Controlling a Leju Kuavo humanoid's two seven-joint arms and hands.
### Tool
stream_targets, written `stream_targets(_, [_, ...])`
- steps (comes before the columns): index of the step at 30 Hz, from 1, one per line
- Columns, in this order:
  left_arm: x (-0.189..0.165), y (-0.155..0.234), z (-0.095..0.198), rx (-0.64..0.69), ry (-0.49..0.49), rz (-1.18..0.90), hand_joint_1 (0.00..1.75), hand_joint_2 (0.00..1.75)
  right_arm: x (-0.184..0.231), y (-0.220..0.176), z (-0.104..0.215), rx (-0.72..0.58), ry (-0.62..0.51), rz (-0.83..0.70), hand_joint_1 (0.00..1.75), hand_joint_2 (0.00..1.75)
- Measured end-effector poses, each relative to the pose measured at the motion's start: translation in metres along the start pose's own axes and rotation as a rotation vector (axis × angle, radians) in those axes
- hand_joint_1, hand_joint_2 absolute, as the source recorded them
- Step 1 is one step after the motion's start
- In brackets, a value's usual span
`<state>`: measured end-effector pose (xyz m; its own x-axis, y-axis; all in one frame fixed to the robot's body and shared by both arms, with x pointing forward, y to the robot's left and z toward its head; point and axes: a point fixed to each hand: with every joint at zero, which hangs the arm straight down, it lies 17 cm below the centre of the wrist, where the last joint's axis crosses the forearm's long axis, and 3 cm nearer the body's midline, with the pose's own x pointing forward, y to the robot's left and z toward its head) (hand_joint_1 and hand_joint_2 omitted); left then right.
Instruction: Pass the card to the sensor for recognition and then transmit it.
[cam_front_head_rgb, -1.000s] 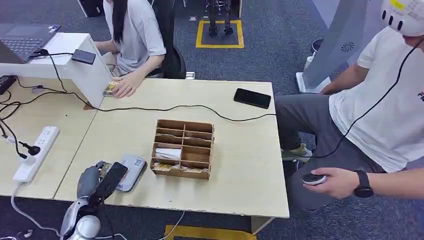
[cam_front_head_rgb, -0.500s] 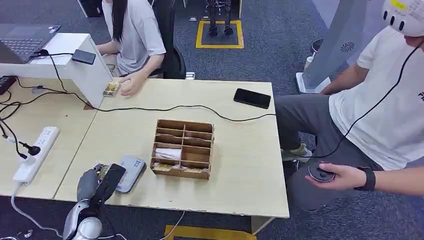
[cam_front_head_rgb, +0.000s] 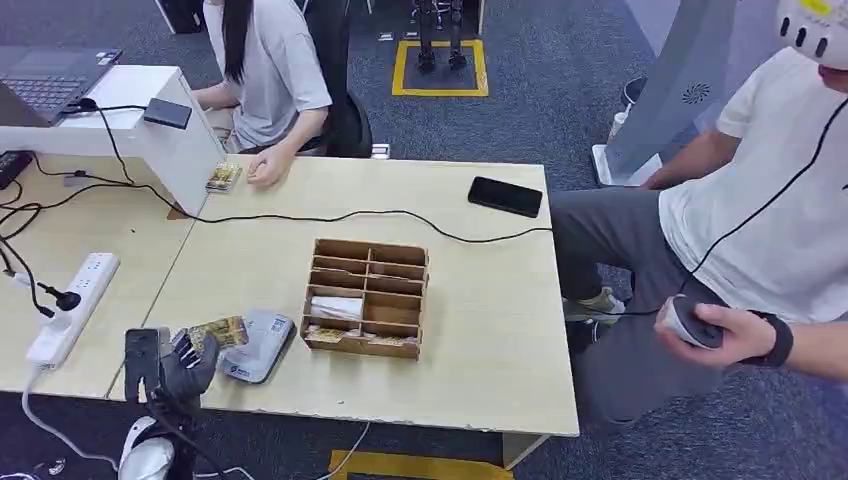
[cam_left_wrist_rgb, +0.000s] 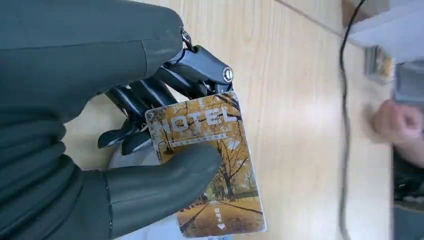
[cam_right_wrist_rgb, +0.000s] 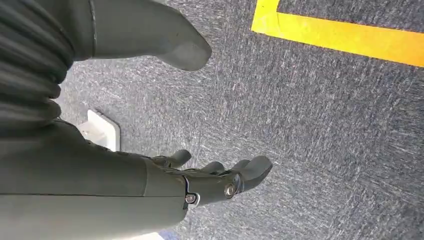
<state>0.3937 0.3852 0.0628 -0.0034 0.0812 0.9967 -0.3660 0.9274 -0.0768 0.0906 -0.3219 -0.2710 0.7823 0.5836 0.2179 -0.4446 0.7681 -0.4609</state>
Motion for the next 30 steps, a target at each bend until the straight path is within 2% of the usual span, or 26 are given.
stream_targets(3, [0.043, 0.016, -0.016, 0.095, -0.117, 0.057, 1.75, 1.75, 0.002, 0.000, 0.000, 0.001, -0.005, 0.009, 0.00, 1.75])
stream_targets(6, [0.082, 0.020, -0.029, 0.125, -0.221, 0.075, 1.75, 1.75, 0.004, 0.000, 0.000, 0.002, -0.012, 0.015, 0.00, 1.75])
stream_targets(8, [0.112, 0.021, -0.033, 0.144, -0.326, 0.017, 1.75, 1.75, 0.004, 0.001, 0.000, 0.006, -0.014, 0.020, 0.00, 1.75])
stream_targets(12, [0.164, 0.015, -0.036, 0.172, -0.521, -0.207, 1.75, 1.75, 0.006, 0.004, 0.000, 0.024, -0.022, 0.031, 0.00, 1.75])
stream_targets(15, [0.201, -0.003, -0.029, 0.212, -0.738, -0.615, 1.75, 1.75, 0.010, 0.007, 0.000, 0.045, -0.046, 0.047, 0.00, 1.75])
stream_targets(17, [0.223, -0.017, -0.028, 0.220, -0.844, -0.772, 1.75, 1.75, 0.013, 0.006, 0.000, 0.047, -0.057, 0.059, 0.00, 1.75])
stream_targets(23, [0.252, -0.043, -0.035, 0.239, -0.999, -1.014, 1.75, 1.75, 0.023, 0.004, -0.002, 0.051, -0.095, 0.089, 0.00, 1.75])
stream_targets(30, [0.253, -0.051, -0.055, 0.226, -0.995, -1.071, 1.75, 1.75, 0.024, 0.004, -0.003, 0.058, -0.097, 0.114, 0.00, 1.75])
